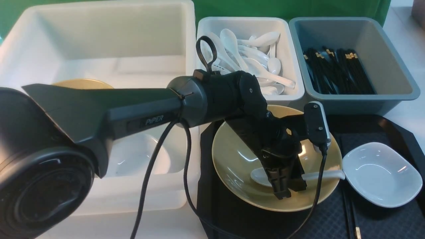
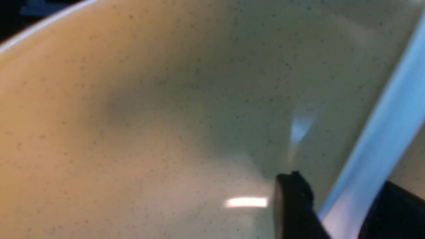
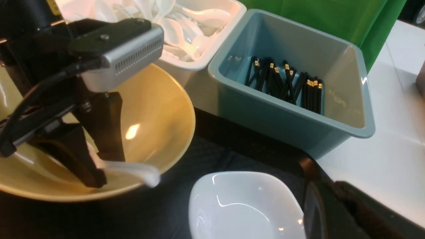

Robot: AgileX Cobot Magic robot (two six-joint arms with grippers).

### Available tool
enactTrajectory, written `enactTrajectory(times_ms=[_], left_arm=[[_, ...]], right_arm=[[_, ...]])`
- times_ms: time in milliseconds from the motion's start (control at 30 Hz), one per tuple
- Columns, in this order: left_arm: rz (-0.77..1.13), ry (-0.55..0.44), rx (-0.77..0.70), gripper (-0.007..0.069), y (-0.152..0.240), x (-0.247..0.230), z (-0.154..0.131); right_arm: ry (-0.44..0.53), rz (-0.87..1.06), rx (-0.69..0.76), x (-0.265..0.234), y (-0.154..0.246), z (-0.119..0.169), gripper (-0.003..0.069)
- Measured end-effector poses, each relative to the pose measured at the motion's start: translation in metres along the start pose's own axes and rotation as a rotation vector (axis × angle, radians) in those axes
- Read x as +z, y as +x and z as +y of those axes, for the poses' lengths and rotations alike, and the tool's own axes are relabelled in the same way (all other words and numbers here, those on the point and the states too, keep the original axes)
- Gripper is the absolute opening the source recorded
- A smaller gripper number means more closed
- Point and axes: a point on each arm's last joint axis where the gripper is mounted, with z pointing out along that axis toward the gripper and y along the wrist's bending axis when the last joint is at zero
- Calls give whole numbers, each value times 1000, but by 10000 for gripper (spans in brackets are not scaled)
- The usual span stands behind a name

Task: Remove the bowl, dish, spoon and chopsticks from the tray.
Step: Use the left arm to grab the soup spoon in the middle, then use the left arm to put the soup spoon into the small storage box in the middle

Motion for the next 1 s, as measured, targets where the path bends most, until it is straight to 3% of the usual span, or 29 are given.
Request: enactTrajectory(times_ms=[33, 167, 300, 500, 533, 567, 633, 733, 900, 1000], left_arm=[[-6, -5, -9, 109, -1, 0, 1], [-11, -15, -79, 110, -3, -2, 2], [-57, -69, -246, 109, -21, -20, 17], [-201, -316, -222, 109, -60, -71, 54], [-272, -442, -200, 109, -68, -88, 68], [-292, -475, -199, 109, -69, -92, 72], [-428, -689, -212, 109, -71, -114, 95], [-526, -878, -247, 109, -58, -124, 123], [-502, -942, -290, 134, -26, -104, 150], [-446, -922, -325, 249, -6, -93, 159]], right_arm=[[0, 0, 0, 0, 0, 0, 34], [1, -4, 0, 0, 0, 0, 34], [1, -7, 0, 0, -1, 0, 34], [2, -7, 0, 0, -1, 0, 34], [2, -7, 0, 0, -1, 0, 34], [2, -7, 0, 0, -1, 0, 34], [2, -7, 0, 0, -1, 0, 34], [2, -8, 0, 0, -1, 0, 34], [2, -9, 0, 0, -1, 0, 34], [2, -10, 0, 0, -1, 0, 34]])
